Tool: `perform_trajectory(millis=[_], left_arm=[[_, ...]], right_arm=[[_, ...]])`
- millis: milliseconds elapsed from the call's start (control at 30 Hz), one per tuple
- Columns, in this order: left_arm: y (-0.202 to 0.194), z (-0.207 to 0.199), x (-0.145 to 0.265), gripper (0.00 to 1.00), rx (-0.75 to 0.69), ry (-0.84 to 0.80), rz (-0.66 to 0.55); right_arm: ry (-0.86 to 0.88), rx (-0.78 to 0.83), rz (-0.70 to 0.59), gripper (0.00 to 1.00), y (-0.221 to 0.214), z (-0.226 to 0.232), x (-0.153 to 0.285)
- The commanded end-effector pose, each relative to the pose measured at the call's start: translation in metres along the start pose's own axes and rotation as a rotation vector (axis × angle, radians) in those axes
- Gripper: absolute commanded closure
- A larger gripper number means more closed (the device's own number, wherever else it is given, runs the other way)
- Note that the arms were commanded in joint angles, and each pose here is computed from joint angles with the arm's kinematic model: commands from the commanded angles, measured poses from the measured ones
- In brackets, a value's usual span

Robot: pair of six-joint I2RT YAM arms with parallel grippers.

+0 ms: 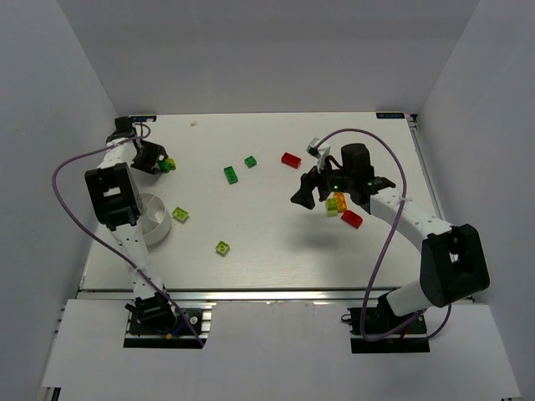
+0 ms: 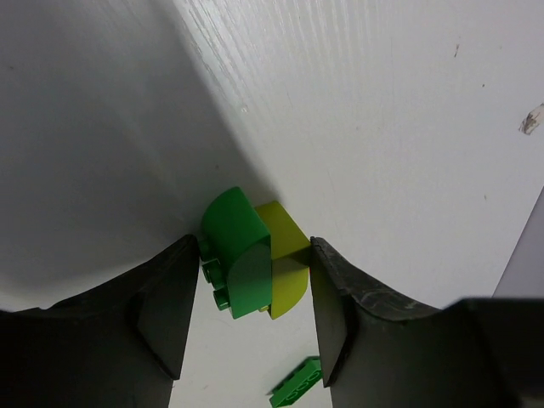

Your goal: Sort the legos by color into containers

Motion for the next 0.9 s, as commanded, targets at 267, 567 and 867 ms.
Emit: perform_trajectory(millis=[267, 567, 867], left_arm=[[-0.024, -0.017, 0.026, 0.66, -0.088, -0.110, 0.083], [-0.064, -0.029, 0.079, 0.74, -0.150, -0.285, 0.115], [-0.140, -0.021, 0.124, 0.75, -0.225, -0.442, 0.196]], right_arm=[[0.041, 0.055, -0.086, 0.11, 0.024, 0.009, 0.011], [0.140, -0.033, -0.115, 0.11, 0.036, 0.022, 0.014], [0.212, -0.300, -0.115, 0.11, 0.052, 0.028, 0.003]])
Point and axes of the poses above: each gripper's point midway between its finger pads, its own x axis back along the fingers, its own z axis along the line the jaws close on, y = z × x, the point moved 9 cm from there along x, back along the fingers, and after that the axes turned 3 degrees about x, right-handed, at the moved point
